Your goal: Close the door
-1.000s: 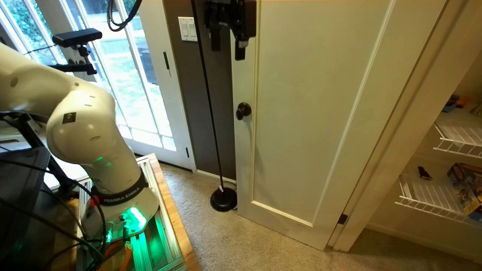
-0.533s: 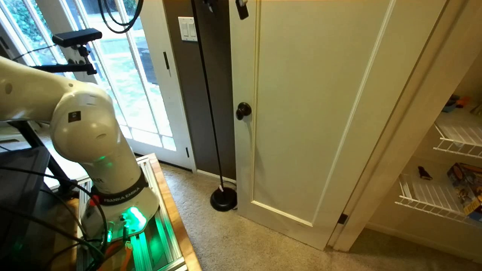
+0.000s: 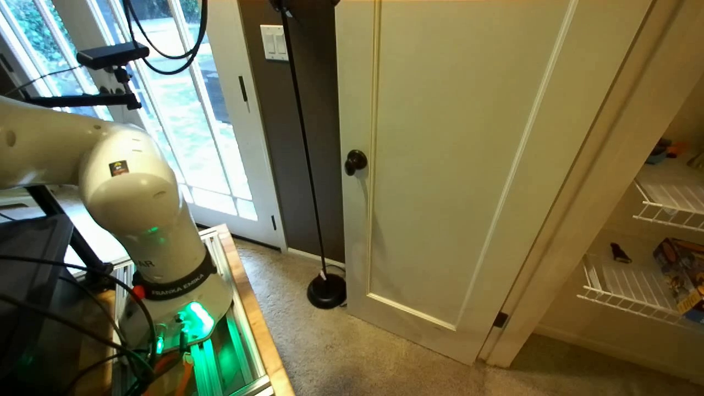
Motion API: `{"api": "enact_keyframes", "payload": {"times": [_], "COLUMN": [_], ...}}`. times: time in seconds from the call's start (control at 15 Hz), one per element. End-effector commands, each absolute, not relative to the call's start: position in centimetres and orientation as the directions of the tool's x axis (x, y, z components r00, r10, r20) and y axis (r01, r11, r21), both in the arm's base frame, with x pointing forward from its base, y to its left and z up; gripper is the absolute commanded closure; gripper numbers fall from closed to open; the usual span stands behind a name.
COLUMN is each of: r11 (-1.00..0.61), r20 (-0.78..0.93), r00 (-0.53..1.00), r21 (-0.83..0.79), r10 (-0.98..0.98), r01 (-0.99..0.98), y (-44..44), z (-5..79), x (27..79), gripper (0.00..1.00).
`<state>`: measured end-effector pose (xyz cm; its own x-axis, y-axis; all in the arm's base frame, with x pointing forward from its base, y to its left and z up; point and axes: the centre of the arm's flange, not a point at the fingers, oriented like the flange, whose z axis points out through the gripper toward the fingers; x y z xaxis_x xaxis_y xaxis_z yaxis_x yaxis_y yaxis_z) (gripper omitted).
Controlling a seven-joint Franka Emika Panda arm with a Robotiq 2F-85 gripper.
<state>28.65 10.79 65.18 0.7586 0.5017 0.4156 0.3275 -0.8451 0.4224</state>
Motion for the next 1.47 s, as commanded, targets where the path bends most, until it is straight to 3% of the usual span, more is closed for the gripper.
{"api": "enact_keyframes", "payload": {"times": [0.0,0.2,0.27,1.4], "r11": [-0.740,-0.621,-0.675,-0.567], "r20": [0.406,0.354,0.369,0.310], "r00": [0.663,0.574,0.614,0.533], "r21": [0.572,0.687,0.625,0.703], "r10": [0.629,0.739,0.697,0.787], "r01": [0.352,0.376,0.391,0.429], "y": [15.7,20.0,18.4,23.3], "z": [62.9,61.5,62.6,61.7], "x": [27.3,26.9,27.1,26.3], "gripper": [0.00,0.00,0.00,0.00]}}
